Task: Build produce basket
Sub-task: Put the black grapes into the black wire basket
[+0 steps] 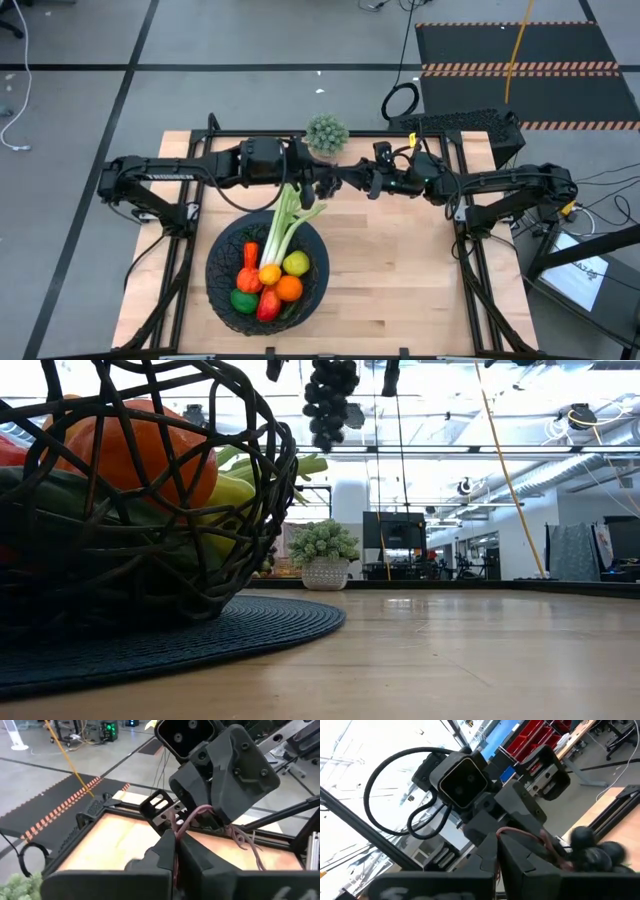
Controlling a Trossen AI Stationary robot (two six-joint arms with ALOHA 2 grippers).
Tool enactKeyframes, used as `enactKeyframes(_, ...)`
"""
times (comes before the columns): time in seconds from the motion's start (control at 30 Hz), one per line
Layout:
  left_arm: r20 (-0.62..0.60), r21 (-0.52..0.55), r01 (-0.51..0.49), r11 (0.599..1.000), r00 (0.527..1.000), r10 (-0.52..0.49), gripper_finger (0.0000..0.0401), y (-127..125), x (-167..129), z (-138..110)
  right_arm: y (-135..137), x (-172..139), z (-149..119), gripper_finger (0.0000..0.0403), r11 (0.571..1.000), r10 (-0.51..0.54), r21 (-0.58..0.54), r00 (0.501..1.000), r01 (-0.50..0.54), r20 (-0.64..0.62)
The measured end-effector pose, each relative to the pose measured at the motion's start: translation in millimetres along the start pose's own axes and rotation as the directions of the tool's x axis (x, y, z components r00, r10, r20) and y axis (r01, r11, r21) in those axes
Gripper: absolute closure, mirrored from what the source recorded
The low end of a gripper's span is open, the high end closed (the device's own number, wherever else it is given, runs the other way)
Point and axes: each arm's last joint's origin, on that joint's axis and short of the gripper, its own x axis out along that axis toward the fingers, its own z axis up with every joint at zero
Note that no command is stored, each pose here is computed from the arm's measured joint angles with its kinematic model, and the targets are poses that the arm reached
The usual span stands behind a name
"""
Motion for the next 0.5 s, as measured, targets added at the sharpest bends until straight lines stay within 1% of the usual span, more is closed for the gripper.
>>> enactKeyframes(0.1, -0.012, -0.035, 0.0, 0.999, 1.0, 0.0, 0.0384, 0, -3, 0, 0, 0, 1, 0.0383, 0.999, -0.015, 0.048, 1.0, 0.014, 0.018)
enactKeyframes(0.2, -0.038, -0.093, -0.003, 0.996, 0.999, -0.001, 0.0392, 0, -14, 2, 0, 0, 1, 0.0347, 0.998, -0.01, 0.063, 1.0, 0.009, 0.016)
enactKeyframes(0.37, -0.142, -0.194, -0.017, 0.981, 0.99, -0.01, 0.0391, -4, -46, 2, 6, -3, 3, 0.0279, 0.998, 0.043, 0.055, 0.999, -0.043, -0.01)
enactKeyframes(0.43, -0.192, -0.214, -0.017, 0.977, 0.981, -0.025, 0.0392, -8, -61, 0, 7, -4, 4, 0.0258, 0.998, 0.049, 0.038, 0.999, -0.049, -0.012)
enactKeyframes(0.5, -0.216, -0.238, 0.002, 0.971, 0.975, -0.055, 0.0396, -14, -76, 1, 8, -4, 5, 0.0243, 0.998, 0.05, 0.029, 0.999, -0.05, -0.006)
